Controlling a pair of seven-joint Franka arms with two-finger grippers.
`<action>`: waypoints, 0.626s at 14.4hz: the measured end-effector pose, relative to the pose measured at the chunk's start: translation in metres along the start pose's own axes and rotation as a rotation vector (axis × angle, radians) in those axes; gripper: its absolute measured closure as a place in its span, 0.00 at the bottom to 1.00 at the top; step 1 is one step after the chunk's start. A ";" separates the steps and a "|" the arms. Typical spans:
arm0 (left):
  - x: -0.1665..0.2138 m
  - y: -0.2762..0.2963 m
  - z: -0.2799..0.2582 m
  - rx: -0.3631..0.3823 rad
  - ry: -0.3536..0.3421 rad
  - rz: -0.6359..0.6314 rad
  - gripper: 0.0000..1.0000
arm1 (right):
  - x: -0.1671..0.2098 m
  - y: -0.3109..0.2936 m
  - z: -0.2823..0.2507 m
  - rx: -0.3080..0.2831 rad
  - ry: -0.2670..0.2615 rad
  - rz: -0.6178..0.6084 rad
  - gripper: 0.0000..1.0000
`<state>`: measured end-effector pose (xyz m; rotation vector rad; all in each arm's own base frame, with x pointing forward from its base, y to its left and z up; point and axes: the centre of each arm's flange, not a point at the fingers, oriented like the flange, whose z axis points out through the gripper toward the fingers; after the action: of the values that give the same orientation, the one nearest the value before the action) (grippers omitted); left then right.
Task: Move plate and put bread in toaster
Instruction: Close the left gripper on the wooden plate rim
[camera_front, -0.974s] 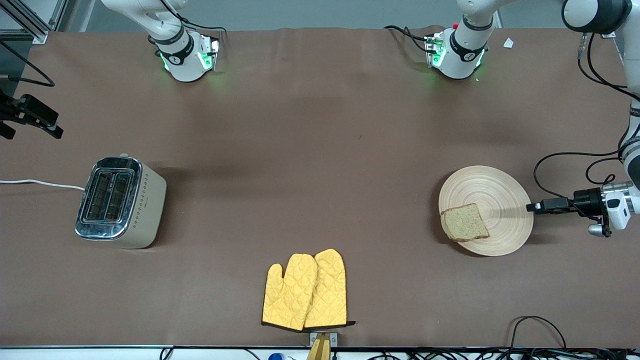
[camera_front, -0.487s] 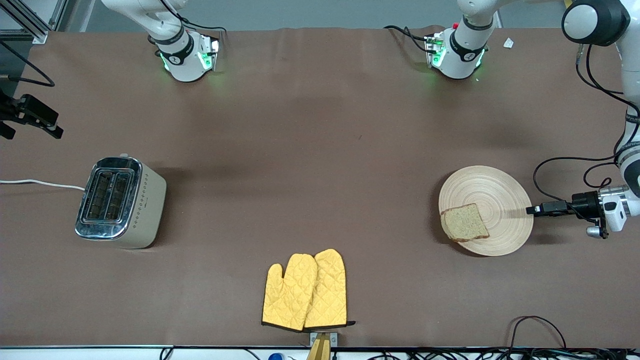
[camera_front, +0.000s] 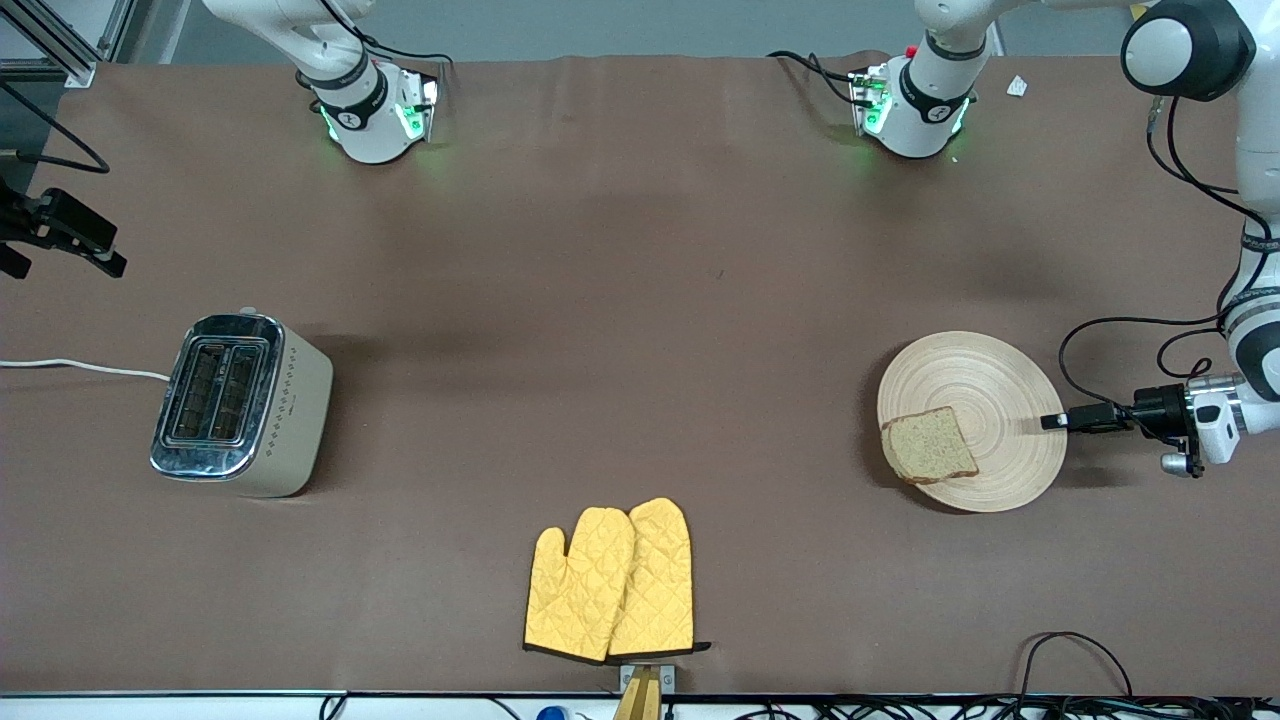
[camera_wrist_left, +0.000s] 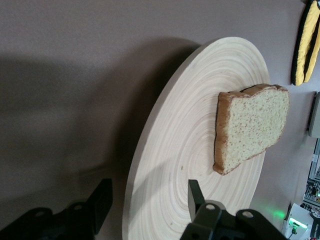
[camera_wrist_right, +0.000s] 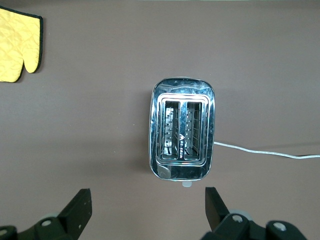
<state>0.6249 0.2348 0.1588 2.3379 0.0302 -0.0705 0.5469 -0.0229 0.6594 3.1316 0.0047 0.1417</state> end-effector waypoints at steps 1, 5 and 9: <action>0.000 0.000 0.001 0.000 0.000 0.006 0.37 | 0.000 0.000 0.000 0.000 0.000 0.000 0.00; 0.000 -0.001 0.000 0.001 0.001 0.031 0.63 | 0.000 0.000 0.000 0.000 0.000 0.000 0.00; 0.000 -0.001 -0.001 -0.003 0.004 0.073 0.85 | 0.000 0.000 0.000 0.000 0.000 0.000 0.00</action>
<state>0.6248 0.2357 0.1586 2.3334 -0.0534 -0.0297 0.5469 -0.0229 0.6594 3.1316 0.0048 0.1416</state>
